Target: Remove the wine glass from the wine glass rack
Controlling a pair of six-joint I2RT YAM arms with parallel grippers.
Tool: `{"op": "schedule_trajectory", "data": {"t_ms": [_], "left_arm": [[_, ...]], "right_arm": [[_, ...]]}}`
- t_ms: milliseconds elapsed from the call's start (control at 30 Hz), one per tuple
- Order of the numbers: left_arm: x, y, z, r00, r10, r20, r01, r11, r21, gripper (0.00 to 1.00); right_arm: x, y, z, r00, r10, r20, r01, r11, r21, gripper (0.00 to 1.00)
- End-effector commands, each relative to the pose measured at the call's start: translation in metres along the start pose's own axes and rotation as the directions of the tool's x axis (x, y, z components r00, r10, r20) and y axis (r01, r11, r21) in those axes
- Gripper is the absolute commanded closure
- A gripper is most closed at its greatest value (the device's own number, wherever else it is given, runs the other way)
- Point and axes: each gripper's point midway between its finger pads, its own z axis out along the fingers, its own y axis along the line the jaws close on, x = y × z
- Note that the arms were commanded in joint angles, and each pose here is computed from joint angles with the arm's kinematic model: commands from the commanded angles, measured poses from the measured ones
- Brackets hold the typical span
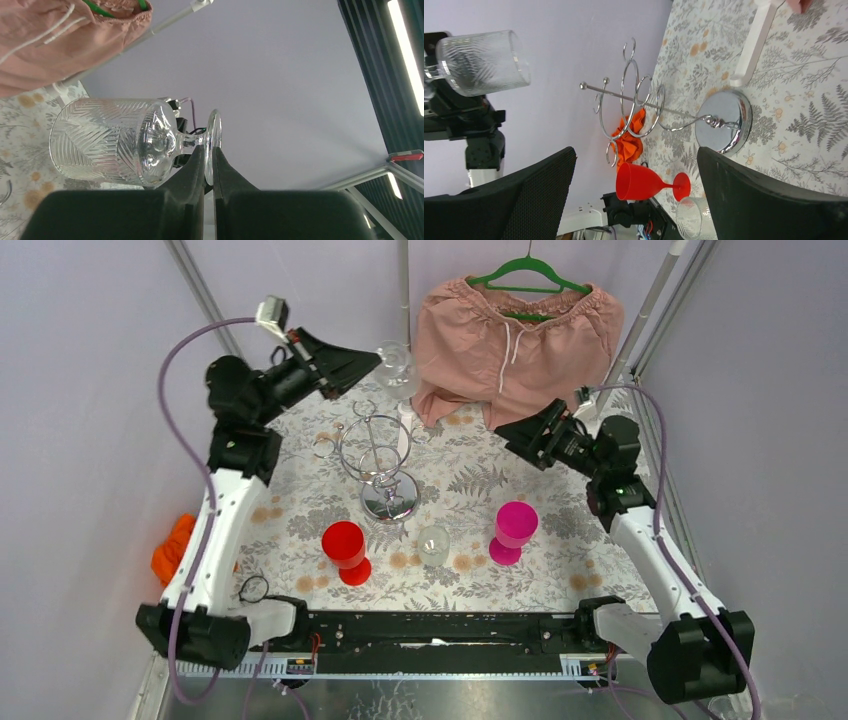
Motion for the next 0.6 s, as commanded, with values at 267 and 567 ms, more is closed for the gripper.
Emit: {"op": "schedule_trajectory", "data": {"t_ms": [267, 567], "left_arm": [[0.057, 0.001, 0.110, 0.993, 0.038, -0.115, -0.013, 0.977, 0.212, 1.00], [0.081, 0.000, 0.111, 0.974, -0.077, -0.214, 0.174, 0.856, 0.486, 1.00]], "right_arm": [[-0.045, 0.005, -0.039, 0.989, 0.086, 0.122, -0.067, 0.987, -0.147, 0.00], [-0.068, 0.012, -0.060, 0.962, 0.252, 0.105, -0.171, 0.856, -0.487, 0.01]]}}
